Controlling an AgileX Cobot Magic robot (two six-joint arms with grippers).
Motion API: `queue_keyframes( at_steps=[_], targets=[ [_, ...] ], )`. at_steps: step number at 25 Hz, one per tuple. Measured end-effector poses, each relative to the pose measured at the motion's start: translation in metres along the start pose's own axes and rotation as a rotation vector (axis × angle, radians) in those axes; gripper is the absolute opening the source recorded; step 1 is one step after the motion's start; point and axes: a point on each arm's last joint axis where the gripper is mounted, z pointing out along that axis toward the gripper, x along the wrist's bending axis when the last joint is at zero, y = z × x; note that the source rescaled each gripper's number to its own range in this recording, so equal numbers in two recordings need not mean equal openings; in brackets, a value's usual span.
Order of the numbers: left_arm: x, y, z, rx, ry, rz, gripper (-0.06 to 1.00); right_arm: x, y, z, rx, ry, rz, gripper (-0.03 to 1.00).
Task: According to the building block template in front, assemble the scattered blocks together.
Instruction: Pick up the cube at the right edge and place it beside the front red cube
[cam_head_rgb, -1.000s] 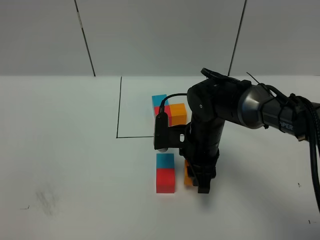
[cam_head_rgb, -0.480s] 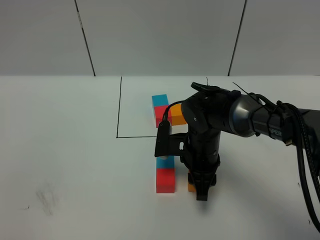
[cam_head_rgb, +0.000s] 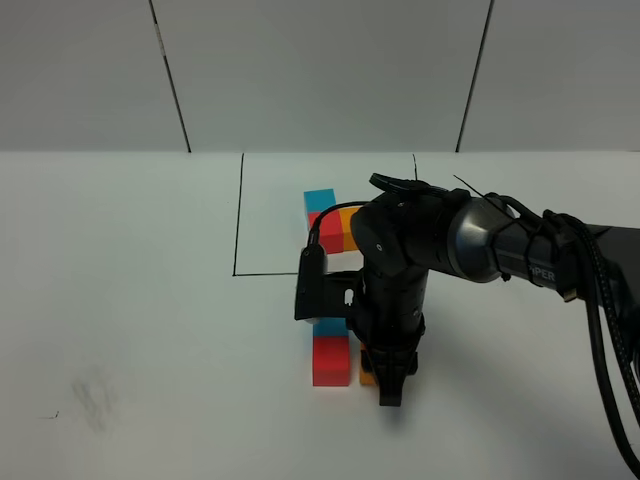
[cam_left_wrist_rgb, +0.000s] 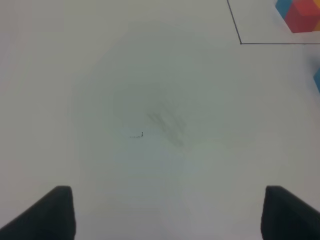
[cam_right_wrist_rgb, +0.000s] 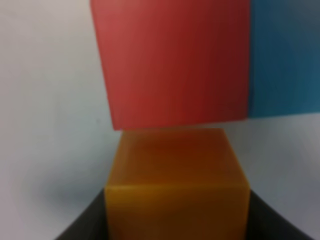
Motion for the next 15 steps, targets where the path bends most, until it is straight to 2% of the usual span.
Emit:
queue_keyframes(
  at_steps=[15],
  targets=[
    [0.0,0.0,0.0,0.0,0.0,0.0,0.79,-0.0012,0.0026,-0.0001,-0.028,-0.014,-0.028,0.2]
  ],
)
